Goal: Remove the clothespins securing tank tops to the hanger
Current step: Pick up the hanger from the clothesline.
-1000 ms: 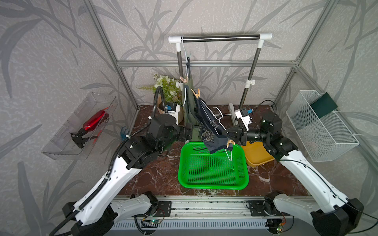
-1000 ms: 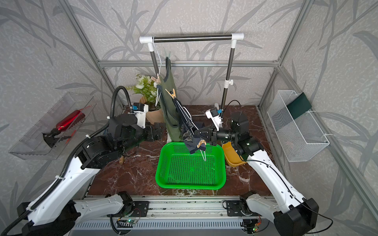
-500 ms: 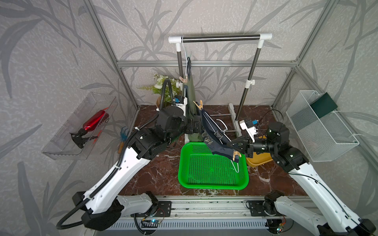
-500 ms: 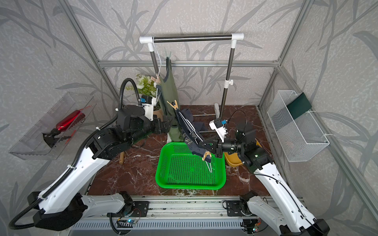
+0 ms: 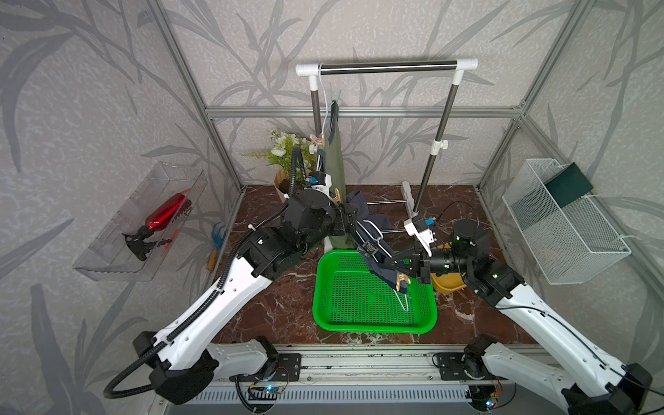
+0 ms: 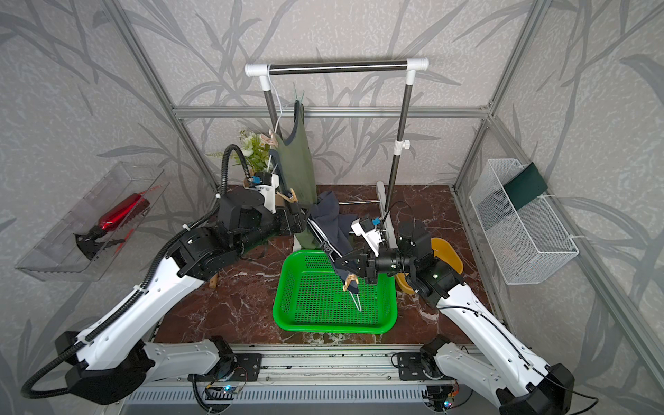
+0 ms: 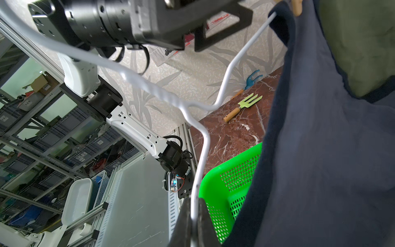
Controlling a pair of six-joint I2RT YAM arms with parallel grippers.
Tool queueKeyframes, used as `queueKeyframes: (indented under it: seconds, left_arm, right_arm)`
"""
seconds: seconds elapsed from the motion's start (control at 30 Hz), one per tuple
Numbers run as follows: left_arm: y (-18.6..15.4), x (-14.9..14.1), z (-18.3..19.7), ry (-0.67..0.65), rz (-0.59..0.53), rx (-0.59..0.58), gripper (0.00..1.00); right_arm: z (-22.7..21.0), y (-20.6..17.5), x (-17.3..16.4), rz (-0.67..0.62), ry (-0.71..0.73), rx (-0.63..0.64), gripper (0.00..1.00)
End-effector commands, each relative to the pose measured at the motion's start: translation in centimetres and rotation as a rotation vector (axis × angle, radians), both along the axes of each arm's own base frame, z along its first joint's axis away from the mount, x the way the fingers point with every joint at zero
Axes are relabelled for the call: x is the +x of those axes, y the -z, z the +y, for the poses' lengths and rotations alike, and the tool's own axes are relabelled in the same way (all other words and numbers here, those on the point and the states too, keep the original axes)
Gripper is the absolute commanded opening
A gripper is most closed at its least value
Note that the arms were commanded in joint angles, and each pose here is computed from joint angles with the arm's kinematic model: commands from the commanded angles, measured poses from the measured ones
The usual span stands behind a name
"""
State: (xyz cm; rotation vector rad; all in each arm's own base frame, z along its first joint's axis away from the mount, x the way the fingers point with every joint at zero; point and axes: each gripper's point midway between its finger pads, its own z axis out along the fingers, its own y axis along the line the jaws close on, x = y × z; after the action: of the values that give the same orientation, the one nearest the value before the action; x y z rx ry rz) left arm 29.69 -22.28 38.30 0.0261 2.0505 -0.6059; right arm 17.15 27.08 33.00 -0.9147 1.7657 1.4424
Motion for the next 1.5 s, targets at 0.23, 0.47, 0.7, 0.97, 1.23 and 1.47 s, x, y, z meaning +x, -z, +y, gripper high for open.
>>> queueKeyframes:
  seconds: [0.23, 0.47, 0.7, 0.97, 1.23, 1.47]
  left_arm:
    - [0.8, 0.5, 0.3, -0.097, 0.047, -0.105, 0.81]
    - [1.4, 0.6, 1.0, -0.143, 0.057, -0.122, 0.65]
    - [2.1, 0.6, 1.4, -0.161, 0.066, -0.116, 0.48]
    - [1.9, 1.1, 0.9, -0.16, 0.067, -0.124, 0.3]
    - [1.8, 1.8, -0.5, -0.137, 0.077, -0.148, 0.13]
    - [0.8, 3.1, -1.9, -0.115, 0.054, -0.128, 0.0]
  right_arm:
    - [2.1, -1.7, -0.4, -0.127, 0.011, 0.039, 0.0]
    - [3.0, -1.6, -0.6, -0.147, 0.019, 0.075, 0.0]
    - [3.6, -1.0, -0.4, -0.153, 0.034, 0.075, 0.0]
    - [3.5, -0.5, -0.3, -0.157, 0.06, 0.07, 0.03]
    - [2.7, 0.6, -0.3, -0.16, 0.12, 0.022, 0.21]
    - [1.7, 0.6, -0.3, -0.158, 0.171, 0.026, 0.44]
